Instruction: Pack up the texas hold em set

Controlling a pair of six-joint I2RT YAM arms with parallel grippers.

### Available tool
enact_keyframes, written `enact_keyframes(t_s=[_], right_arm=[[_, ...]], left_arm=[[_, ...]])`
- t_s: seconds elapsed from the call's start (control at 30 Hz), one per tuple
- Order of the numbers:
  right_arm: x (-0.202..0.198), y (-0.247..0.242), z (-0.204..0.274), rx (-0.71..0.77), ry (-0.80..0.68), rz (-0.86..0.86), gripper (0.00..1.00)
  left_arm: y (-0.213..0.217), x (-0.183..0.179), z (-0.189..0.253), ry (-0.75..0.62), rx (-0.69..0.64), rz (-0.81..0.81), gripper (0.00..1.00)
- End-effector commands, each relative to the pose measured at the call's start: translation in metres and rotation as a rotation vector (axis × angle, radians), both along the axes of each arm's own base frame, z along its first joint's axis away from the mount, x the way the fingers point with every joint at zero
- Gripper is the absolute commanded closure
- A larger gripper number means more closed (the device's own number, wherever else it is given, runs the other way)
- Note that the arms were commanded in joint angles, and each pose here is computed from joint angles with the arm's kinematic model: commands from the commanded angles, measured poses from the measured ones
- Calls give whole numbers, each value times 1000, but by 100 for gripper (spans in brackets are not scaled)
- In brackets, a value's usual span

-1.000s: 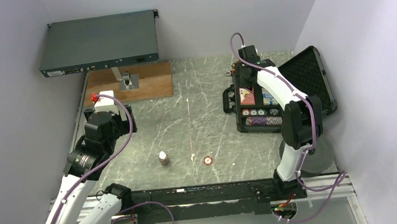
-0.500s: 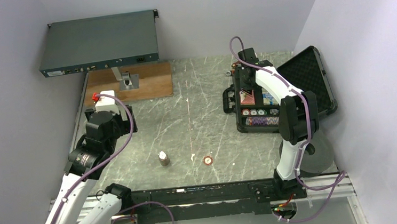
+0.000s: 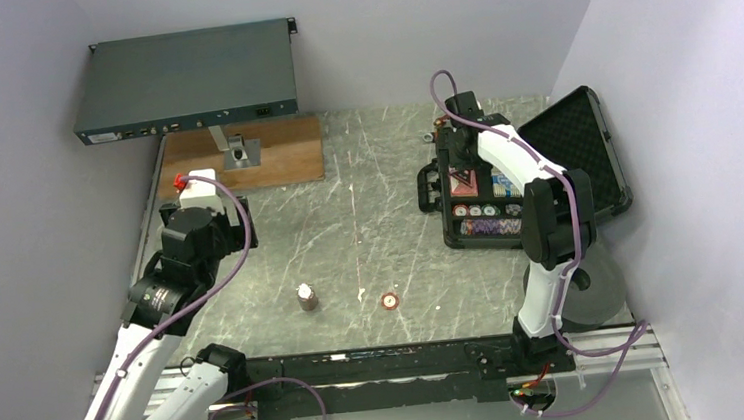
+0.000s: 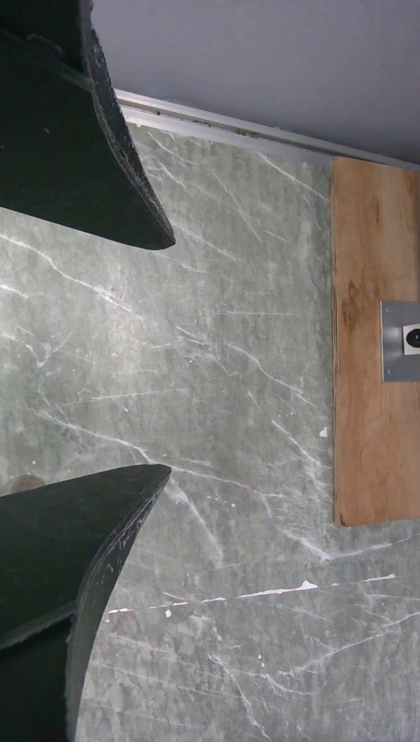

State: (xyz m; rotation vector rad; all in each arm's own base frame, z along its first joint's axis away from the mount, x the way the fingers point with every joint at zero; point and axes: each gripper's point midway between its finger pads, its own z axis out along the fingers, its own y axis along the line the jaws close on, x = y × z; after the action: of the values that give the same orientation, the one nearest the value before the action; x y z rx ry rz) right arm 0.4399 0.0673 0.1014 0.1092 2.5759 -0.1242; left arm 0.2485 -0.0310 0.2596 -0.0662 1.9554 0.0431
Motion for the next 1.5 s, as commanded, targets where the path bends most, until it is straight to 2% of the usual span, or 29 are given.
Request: enact_keyframes(t_s=[0.0,0.07,0.2,0.43,0.6,0.8,0.9,1.07,1.3,1.47], right_arm=[[3,2,11,22,-23,-8,19],[3,1,13,19,-26,-13,14],[4,5,28,41,-56,-8,10],[-4,35,71,119,-171,42,9],[-22,61,93,150,-240,96,10],[-51,89,89,205,-263,180,10],[-62,93,75,213,-251,206,10],[-68,91,60,209,-231,211,10],[-75,87,63,205,-252,221,10],[-77,88,61,212,-254,227,10]], left_arm=[[-1,4,9,-43,-11,-6,0],[-1,4,8,-42,-11,-7,0],[-2,4,8,-39,-10,-10,0],[-4,8,-3,8,-3,-3,0],[-26,8,-27,130,-48,-86,0],[-65,-16,-74,360,-140,-252,0],[-72,-29,-93,445,-149,-247,1],[-88,-43,-117,531,-124,-262,2],[-107,-56,-144,643,-54,-281,3],[-119,-63,-155,681,-24,-299,5]])
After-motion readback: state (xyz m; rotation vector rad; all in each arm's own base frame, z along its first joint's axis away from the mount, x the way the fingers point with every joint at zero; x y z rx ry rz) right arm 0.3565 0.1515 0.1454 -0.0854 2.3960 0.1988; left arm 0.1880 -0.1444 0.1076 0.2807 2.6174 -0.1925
